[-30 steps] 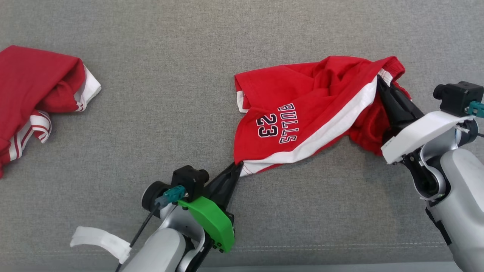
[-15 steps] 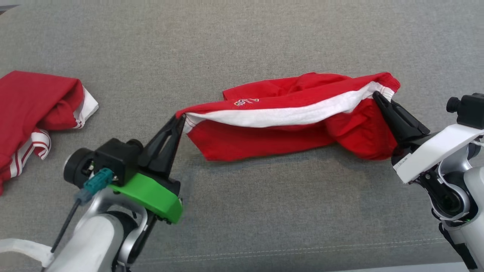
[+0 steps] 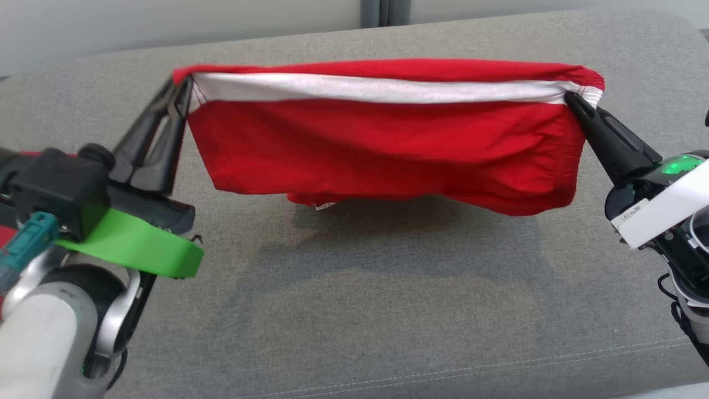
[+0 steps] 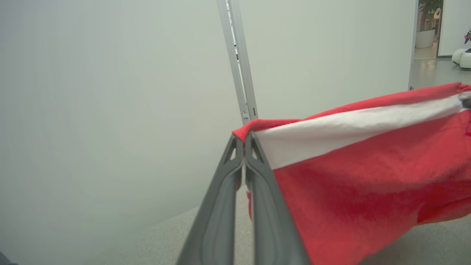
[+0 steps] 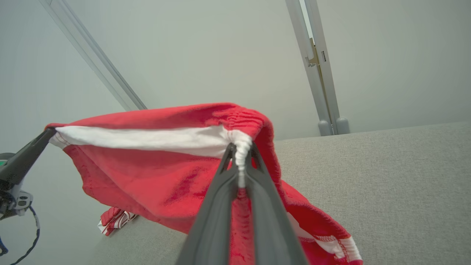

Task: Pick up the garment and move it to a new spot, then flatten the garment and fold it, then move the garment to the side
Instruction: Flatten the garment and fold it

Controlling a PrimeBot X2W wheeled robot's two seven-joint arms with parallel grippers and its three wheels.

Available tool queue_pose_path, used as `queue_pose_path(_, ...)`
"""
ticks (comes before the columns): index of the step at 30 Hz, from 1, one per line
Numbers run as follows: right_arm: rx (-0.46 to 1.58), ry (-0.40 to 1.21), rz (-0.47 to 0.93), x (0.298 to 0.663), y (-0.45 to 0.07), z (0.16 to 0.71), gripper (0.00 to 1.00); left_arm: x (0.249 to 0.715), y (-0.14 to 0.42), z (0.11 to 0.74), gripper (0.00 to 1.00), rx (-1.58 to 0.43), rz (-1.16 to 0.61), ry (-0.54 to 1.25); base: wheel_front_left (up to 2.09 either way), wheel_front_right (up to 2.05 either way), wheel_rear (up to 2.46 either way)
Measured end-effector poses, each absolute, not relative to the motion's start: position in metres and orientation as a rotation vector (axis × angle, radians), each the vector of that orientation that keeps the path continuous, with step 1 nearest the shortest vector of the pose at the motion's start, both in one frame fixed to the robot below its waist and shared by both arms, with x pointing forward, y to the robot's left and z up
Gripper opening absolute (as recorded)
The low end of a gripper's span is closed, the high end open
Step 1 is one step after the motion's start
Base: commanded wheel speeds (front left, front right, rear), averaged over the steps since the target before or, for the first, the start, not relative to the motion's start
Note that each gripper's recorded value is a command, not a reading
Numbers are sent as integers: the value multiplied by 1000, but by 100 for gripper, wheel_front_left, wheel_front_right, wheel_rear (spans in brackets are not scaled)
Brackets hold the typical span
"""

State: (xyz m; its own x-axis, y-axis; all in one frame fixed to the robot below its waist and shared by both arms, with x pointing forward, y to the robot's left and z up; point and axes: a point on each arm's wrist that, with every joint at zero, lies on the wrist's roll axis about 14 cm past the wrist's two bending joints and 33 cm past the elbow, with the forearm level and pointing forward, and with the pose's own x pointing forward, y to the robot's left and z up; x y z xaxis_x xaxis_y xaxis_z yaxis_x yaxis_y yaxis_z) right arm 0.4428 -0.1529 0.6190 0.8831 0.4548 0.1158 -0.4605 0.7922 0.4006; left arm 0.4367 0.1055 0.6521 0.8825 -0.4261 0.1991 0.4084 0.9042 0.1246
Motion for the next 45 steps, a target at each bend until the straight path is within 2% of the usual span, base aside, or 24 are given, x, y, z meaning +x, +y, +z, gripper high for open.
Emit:
queue_pose_path(3, 415, -56, 492, 441, -158, 639, 0, 436, 102, 679, 0, 99, -442, -290, 0, 0, 0)
queue_pose_path(9, 340, -93, 467, 465, -157, 652, 0, 456, 99, 697, 0, 65, -453, -316, 0, 0, 0)
queue_pose_path(16, 263, -158, 453, 523, -139, 678, 0, 522, 91, 703, 0, 58, -471, -254, 0, 0, 0)
queue_pose_path(24, 225, -276, 425, 588, -123, 712, 0, 603, 101, 729, 0, 29, -397, -263, 0, 0, 0)
queue_pose_path(34, 153, -319, 330, 642, -121, 712, 0, 661, 103, 713, 0, -6, -339, -179, 0, 0, 0)
queue_pose_path(42, 31, -180, 385, 664, -95, 645, 0, 682, 99, 654, 0, -17, -347, -122, 0, 0, 0)
queue_pose_path(45, 26, -109, 430, 660, -86, 599, 0, 678, 105, 597, 0, -31, -340, -58, 0, 0, 0)
